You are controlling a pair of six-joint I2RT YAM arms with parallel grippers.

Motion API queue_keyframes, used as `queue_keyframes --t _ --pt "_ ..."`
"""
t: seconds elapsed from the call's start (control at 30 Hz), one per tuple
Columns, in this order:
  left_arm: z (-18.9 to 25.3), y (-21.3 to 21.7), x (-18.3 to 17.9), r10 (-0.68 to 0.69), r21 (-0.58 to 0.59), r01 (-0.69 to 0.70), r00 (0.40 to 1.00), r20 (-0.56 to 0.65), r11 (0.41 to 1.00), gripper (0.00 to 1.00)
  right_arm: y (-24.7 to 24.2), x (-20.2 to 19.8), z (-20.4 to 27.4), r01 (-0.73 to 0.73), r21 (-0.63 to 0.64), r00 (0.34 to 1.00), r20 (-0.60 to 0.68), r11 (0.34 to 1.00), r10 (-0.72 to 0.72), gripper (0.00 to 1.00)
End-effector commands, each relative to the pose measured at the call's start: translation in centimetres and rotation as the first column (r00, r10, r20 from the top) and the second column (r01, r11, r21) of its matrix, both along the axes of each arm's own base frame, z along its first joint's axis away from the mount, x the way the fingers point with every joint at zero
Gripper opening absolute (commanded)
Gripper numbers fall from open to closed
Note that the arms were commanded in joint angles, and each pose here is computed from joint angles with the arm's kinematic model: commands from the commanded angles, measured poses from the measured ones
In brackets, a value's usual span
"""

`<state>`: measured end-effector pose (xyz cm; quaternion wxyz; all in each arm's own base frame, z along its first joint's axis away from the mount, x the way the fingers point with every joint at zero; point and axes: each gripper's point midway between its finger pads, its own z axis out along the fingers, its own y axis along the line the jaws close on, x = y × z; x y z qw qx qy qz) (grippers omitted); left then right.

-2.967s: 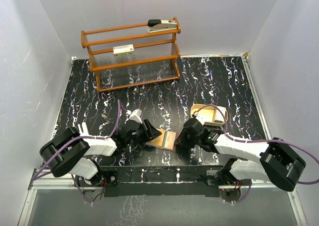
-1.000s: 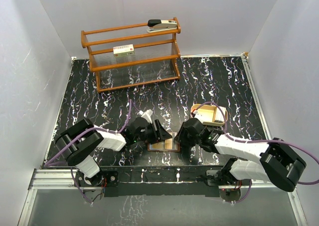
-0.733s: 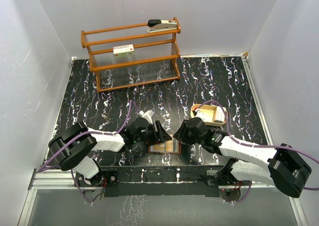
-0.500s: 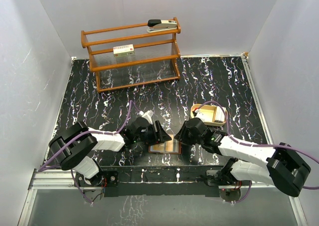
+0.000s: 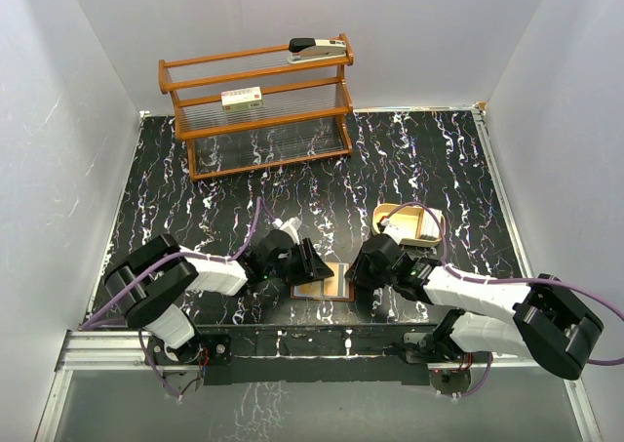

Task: Put the credit cards into the card holder
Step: Insert the credit card into the card holder, then close the card holder at the center of the board.

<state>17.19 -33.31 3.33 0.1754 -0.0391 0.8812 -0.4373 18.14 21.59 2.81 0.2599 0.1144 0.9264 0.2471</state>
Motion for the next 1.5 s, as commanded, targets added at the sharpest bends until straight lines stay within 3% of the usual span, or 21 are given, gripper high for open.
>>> queue_keyframes --t 0.0,0.23,0.5,0.7,0.87,1.03,1.2,1.47 --pt "0.6 -0.8 0.2 -0.015 -0.023 0.016 1.000 0.009 1.000 0.34 0.4 0.7 0.4 0.018 0.025 0.999 0.032 1.000 -0.018 0.23" --pt "0.9 -1.4 0.2 -0.031 -0.045 0.032 0.999 0.014 0.998 0.05 0.4 0.7 0.2 0.015 0.024 1.000 0.027 1.000 -0.016 0.20" --pt "0.8 -2.0 -0.1 -0.056 -0.072 0.056 0.998 0.001 0.996 0.00 0.8 0.9 0.1 0.008 0.030 1.000 0.025 1.000 -0.009 0.19" --pt "1.8 -1.1 0.2 -0.040 -0.035 0.041 0.999 0.037 0.999 0.23 0.5 1.3 1.2 0.009 0.003 0.999 0.052 1.000 -0.009 0.24" --pt "2.2 1.9 1.0 0.020 0.136 -0.028 0.998 0.061 0.990 0.39 0.2 1.3 3.1 0.012 0.023 0.996 0.086 1.000 -0.014 0.35" --pt "2.3 5.8 1.0 0.080 0.277 -0.093 0.995 0.058 0.956 0.48 0.0 0.7 3.4 0.006 0.047 0.997 0.078 0.999 -0.009 0.44" --pt "1.9 9.7 1.1 0.122 0.447 -0.146 0.989 0.083 0.883 0.58 0.2 0.5 3.0 -0.005 0.060 0.997 0.074 0.998 0.001 0.56" --pt "-0.3 10.7 -0.4 0.108 0.495 -0.103 0.994 0.019 0.863 0.63 0.9 0.5 2.0 -0.025 0.053 0.999 0.047 0.998 0.023 0.65"
